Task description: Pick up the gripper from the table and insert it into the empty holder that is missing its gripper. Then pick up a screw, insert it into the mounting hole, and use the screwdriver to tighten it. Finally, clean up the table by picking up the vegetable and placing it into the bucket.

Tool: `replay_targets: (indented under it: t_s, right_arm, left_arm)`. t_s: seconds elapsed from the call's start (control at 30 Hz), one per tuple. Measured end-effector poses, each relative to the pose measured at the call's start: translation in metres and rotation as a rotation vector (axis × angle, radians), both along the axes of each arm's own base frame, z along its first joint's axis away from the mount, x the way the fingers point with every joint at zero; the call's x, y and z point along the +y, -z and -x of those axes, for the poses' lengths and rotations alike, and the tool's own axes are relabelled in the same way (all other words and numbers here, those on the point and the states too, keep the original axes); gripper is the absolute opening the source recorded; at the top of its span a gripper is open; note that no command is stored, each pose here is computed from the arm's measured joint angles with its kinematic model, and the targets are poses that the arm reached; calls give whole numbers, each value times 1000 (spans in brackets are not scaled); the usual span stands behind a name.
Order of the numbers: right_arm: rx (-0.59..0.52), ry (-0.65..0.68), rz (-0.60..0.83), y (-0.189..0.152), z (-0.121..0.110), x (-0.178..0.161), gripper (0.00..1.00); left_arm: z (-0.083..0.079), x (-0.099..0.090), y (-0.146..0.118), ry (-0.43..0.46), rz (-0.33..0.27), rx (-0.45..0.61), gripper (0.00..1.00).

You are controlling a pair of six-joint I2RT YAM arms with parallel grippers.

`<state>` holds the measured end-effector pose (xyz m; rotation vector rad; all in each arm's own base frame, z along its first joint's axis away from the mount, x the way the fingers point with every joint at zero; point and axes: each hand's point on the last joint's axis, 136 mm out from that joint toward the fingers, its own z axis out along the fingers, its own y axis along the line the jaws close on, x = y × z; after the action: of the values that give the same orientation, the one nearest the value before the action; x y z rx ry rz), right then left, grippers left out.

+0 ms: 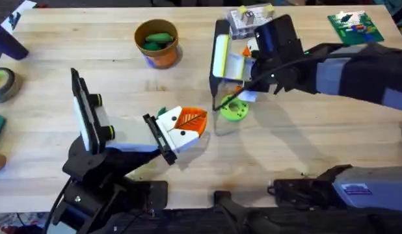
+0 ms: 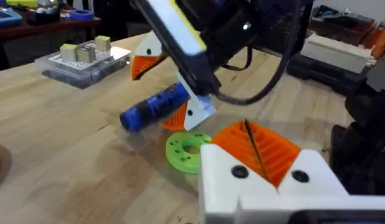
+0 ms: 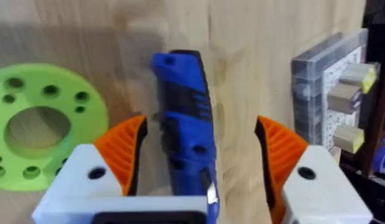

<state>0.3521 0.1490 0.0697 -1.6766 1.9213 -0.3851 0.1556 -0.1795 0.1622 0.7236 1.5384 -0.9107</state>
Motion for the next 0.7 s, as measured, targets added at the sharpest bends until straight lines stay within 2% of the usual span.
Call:
replay_targets:
  t_s: [0.2,0.37,0.53,0.7]
  right_arm:
    - [6,88,-105,-35,13,11,995]
    - [-10,189,-209,-91,24,6,995]
    - [0,331,-344,-139,50,-6,996]
    - [26,474,-496,-161,76,-12,995]
  left_arm:
    - [0,0,0,0,0,0,14]
    - [0,0,0,0,0,0,14]
    - [0,0,0,0,0,0,14]
    - [0,0,0,0,0,0,14]
